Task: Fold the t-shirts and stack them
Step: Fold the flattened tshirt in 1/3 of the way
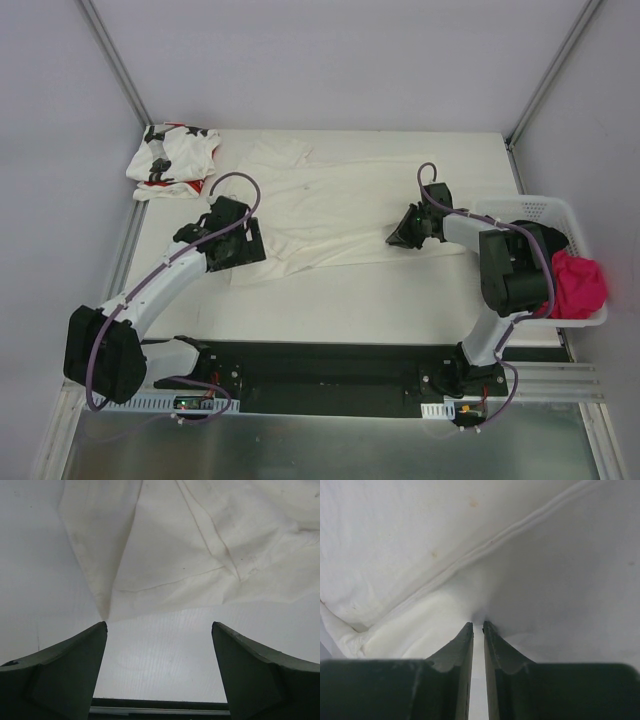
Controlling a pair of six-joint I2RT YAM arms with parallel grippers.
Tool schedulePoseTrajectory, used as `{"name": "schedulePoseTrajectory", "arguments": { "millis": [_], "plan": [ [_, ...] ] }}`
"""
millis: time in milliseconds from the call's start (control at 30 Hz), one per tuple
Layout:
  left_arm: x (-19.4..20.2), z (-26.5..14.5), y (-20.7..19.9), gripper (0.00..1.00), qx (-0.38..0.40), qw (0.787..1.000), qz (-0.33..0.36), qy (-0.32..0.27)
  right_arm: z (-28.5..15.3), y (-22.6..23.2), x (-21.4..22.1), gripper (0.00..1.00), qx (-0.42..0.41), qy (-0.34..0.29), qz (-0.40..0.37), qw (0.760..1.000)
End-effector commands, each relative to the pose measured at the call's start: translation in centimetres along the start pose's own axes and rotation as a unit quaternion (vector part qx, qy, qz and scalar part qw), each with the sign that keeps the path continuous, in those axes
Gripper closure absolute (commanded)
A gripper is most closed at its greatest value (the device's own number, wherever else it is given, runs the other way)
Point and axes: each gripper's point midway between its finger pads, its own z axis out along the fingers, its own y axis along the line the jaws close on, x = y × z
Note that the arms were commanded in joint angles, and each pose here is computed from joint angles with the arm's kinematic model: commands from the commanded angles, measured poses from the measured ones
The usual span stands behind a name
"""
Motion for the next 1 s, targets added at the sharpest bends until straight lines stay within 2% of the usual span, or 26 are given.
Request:
{"name": "schedulePoseTrajectory", "arguments": {
  "millis": [0,300,800,967],
  "plan": [
    [1.3,0.8,1.8,0.15,-0.053,0.998,-0.009,0.019,-1.2,-0.5,-0.4,0.83,0.018,-0.011,-0.008,1.000],
    [0.8,2.3,2.8,0.14,-0.095,0.995,-0.007,0.017,-1.4,-0.9,-0.3,0.83,0.024,-0.013,-0.009,1.000],
    [1.1,5.3,1.5,0.17,-0.081,0.996,-0.020,0.033,-2.0,-1.6,-0.6,0.85,0.027,-0.015,-0.001,1.000],
    [1.2,5.8,1.3,0.25,-0.077,0.996,-0.018,0.041,-1.8,-1.8,-0.5,0.85,0.029,-0.012,0.001,1.000]
  ]
}}
